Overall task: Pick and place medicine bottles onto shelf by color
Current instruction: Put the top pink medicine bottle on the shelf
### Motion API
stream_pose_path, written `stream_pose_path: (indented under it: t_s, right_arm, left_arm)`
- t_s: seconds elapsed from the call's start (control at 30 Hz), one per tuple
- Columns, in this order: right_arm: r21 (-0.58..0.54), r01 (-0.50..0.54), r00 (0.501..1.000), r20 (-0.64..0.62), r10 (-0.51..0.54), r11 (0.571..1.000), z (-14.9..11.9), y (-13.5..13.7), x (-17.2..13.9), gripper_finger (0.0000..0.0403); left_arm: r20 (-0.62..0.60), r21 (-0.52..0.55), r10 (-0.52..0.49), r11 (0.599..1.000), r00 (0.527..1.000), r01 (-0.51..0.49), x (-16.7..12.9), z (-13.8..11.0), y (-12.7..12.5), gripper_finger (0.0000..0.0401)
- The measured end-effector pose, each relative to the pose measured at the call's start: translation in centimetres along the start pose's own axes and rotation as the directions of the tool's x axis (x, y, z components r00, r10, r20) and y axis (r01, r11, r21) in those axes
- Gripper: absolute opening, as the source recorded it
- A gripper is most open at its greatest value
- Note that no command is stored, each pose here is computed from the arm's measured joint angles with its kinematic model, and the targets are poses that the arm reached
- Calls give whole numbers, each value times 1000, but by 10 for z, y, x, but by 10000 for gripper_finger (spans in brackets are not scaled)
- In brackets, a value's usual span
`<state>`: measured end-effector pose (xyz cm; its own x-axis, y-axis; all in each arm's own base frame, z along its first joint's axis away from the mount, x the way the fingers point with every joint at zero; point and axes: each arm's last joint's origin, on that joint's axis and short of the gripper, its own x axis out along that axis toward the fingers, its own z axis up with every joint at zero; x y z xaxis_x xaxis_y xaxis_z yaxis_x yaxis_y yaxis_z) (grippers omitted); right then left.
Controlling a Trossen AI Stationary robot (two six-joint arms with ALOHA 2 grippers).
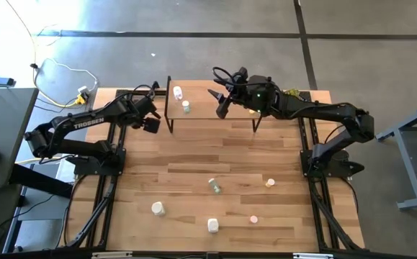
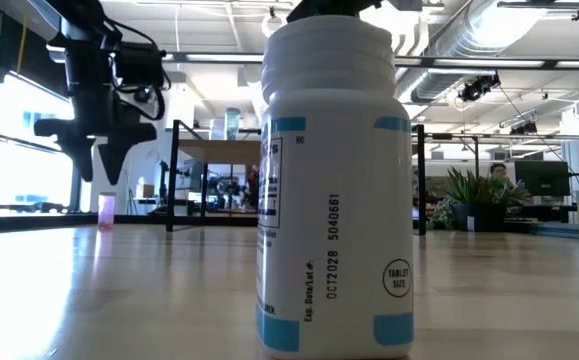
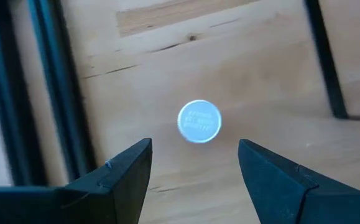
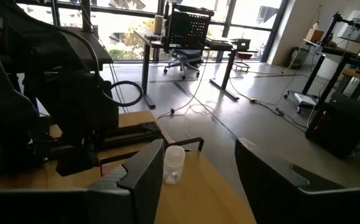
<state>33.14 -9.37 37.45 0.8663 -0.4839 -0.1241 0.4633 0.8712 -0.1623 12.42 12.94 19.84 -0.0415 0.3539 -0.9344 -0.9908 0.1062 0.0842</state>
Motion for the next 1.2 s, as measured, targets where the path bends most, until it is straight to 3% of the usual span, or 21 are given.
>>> stream_pose_path:
  t_s: [0.5,0.97,1.2]
  right_arm:
    - [-9,-3,1000,-6,3,1000,-1,0,0,191]
    - [-40,-3,1000,-6,3,999,-1,0,0,191]
    - [-62,-3,1000,-6,3,998,-1,0,0,191]
  left_arm:
    - [57,-157,30,987,998,-20,7,4,-3,229]
    - [-33,-168,93,981,995,-97,36,6,-16,227]
    - [-34,-151,95,984,995,-99,37,6,-17,186]
